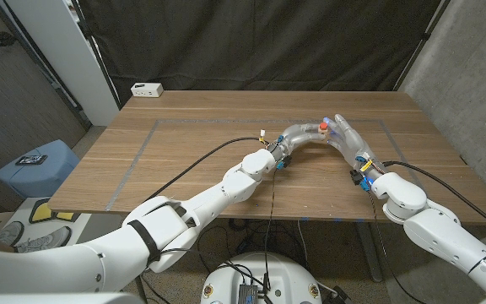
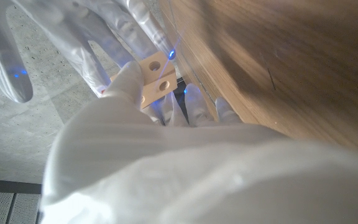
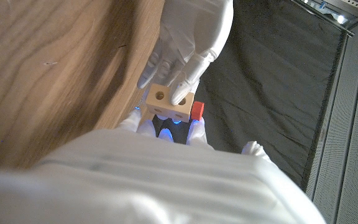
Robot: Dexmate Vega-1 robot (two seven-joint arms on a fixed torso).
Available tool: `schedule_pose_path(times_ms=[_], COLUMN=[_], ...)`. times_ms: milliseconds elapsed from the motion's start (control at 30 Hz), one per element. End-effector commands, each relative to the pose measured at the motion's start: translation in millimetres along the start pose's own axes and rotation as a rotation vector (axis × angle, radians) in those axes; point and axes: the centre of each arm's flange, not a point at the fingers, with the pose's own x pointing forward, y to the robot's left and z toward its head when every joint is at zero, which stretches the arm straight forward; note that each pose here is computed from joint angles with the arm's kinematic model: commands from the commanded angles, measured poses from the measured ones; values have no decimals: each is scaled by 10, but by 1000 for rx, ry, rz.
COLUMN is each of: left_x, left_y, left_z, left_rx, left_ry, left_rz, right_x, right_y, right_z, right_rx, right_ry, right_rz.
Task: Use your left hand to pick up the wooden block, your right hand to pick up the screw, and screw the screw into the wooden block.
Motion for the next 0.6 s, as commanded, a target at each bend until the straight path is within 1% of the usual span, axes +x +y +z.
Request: schedule_pose_path(times_ms=[33, 233, 600], left_x=[27, 39, 79], left_y=[19, 24, 29], left_z=[-10, -33, -33], left_rx=[-7, -26, -27], left_ry=[5, 14, 15], left_rz=[0, 6, 2], right_x=[0, 1, -17], right_y=[-2, -4, -5], right_z=[-19, -24, -34], right_rx=[5, 7, 9], right_ry=[13, 21, 34], right_rz=[-2, 3, 11])
